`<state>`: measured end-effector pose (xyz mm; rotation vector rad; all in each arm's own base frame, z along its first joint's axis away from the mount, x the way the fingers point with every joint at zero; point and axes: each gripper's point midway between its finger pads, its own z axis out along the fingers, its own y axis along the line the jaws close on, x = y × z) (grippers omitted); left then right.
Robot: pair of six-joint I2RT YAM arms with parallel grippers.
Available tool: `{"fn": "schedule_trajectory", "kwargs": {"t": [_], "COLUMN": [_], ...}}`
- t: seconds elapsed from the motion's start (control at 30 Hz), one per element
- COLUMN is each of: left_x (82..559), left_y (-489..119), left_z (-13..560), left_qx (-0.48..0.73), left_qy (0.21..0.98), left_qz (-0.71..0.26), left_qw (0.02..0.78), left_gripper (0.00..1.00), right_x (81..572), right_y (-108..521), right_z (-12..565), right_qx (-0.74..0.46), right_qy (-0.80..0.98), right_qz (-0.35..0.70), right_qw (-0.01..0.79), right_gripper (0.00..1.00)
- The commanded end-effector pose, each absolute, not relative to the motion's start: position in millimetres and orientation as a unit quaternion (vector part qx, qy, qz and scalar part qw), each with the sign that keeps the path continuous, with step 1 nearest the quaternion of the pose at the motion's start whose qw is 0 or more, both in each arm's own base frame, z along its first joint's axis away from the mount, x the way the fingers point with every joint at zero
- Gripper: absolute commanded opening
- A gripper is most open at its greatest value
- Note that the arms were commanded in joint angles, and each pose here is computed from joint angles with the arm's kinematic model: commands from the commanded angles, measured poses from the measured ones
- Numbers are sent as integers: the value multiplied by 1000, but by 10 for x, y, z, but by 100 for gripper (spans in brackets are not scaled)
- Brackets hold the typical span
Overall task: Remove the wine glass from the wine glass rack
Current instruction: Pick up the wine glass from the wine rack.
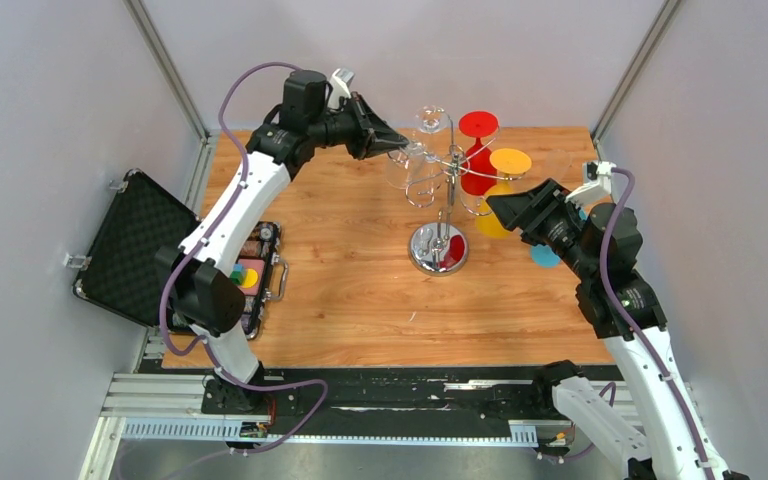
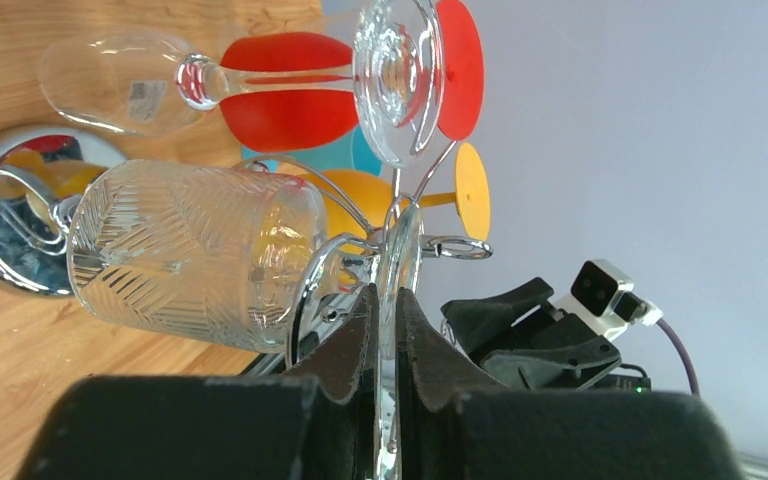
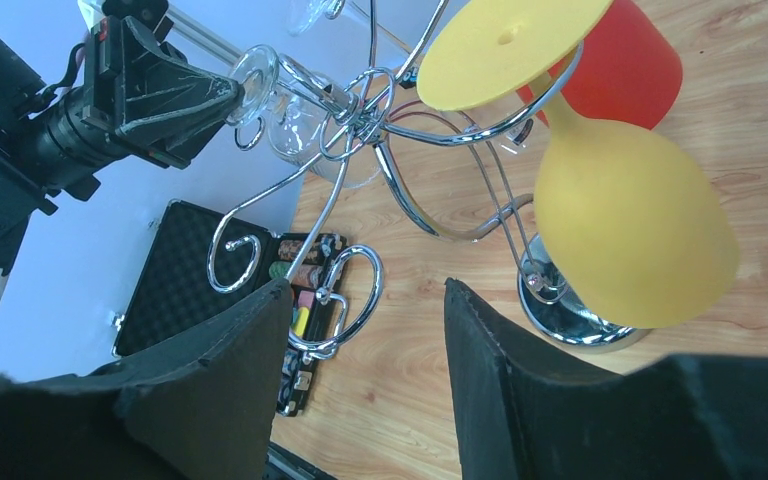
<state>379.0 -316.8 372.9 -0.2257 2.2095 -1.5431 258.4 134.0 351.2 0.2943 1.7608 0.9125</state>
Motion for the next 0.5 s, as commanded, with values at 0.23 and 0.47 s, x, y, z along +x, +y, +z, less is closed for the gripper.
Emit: {"fn": "schedule_trajectory", "kwargs": {"t": [0.23, 0.47], "left_x": [3515, 3356], "left_y": [-3247, -3177], "left_z": [4121, 4111], "left_qx": [-26, -21], "left_qy": [768, 770], "left_qz": [-588, -585], "left_qw": [251, 256], "left_gripper": [0, 0], "right_x": [2554, 2536], "right_y": [1317, 1346], "right_z": [3717, 3760], "right_qx": [109, 101], "right_qy": [718, 722], "right_qz": [389, 392], "right_qw": [567, 561], "right_gripper": [56, 57]}}
